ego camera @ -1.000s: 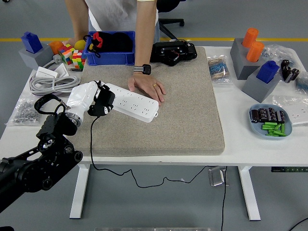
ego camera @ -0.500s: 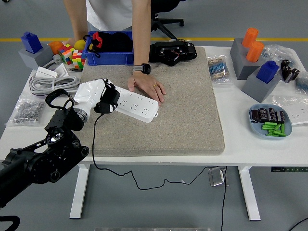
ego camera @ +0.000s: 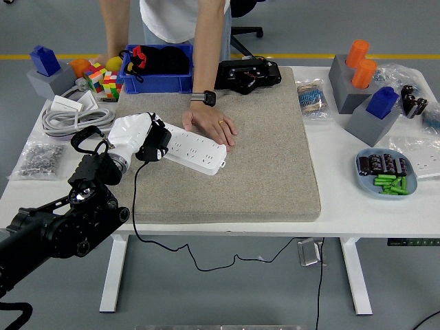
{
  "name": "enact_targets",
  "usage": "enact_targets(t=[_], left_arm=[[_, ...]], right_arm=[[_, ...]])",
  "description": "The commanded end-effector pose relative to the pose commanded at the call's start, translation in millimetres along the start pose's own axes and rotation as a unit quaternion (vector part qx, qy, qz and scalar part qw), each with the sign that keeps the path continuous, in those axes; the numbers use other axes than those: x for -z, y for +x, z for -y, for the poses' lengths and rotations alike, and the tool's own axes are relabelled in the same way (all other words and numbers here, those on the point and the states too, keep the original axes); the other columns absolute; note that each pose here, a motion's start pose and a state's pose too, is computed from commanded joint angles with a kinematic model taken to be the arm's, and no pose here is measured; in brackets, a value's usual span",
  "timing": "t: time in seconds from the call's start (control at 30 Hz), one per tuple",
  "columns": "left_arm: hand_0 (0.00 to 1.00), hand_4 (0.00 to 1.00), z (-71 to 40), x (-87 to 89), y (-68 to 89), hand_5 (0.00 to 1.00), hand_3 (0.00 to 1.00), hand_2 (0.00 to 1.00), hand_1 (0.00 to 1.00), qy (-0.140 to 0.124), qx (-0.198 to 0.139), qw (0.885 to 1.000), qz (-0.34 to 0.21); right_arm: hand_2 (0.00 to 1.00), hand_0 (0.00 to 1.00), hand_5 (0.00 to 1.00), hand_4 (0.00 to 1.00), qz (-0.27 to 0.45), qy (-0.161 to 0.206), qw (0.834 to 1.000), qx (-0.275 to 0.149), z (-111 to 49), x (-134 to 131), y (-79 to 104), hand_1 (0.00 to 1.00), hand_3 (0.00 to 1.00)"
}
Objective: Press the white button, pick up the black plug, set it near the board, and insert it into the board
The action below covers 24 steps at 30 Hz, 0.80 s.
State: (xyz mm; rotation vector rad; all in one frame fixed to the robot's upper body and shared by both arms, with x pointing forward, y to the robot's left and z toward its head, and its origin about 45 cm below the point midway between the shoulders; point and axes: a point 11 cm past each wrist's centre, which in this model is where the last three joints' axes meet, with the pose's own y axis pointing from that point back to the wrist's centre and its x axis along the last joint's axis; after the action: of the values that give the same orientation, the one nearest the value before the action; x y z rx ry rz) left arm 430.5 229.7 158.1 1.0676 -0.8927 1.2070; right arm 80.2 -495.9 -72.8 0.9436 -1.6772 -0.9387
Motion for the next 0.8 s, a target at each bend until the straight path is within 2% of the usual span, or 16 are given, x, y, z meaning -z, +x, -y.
enact_targets(t=[0.57,0.8], left_arm=[[0.231,0.555,1.1,7.3,-0.9,0.002,0.396,0.271,0.229,0.008,0.003,1.0,0.026],[0.231,0.555,-0.4,8.2,-4.9,0.002,0.396,0.271,0.227,0.009,0.008,1.0,0.021]], right_arm=[[0.649,0.766,0.422,0.656,0.002,0.0,1.0,0.001,0.0,-0.1,-0.9,0.642,0.608],[0.649,0.766,0.421,0.656,0.001,0.0,1.0,0.001,0.0,-0.3,-0.8,0.641,0.608]])
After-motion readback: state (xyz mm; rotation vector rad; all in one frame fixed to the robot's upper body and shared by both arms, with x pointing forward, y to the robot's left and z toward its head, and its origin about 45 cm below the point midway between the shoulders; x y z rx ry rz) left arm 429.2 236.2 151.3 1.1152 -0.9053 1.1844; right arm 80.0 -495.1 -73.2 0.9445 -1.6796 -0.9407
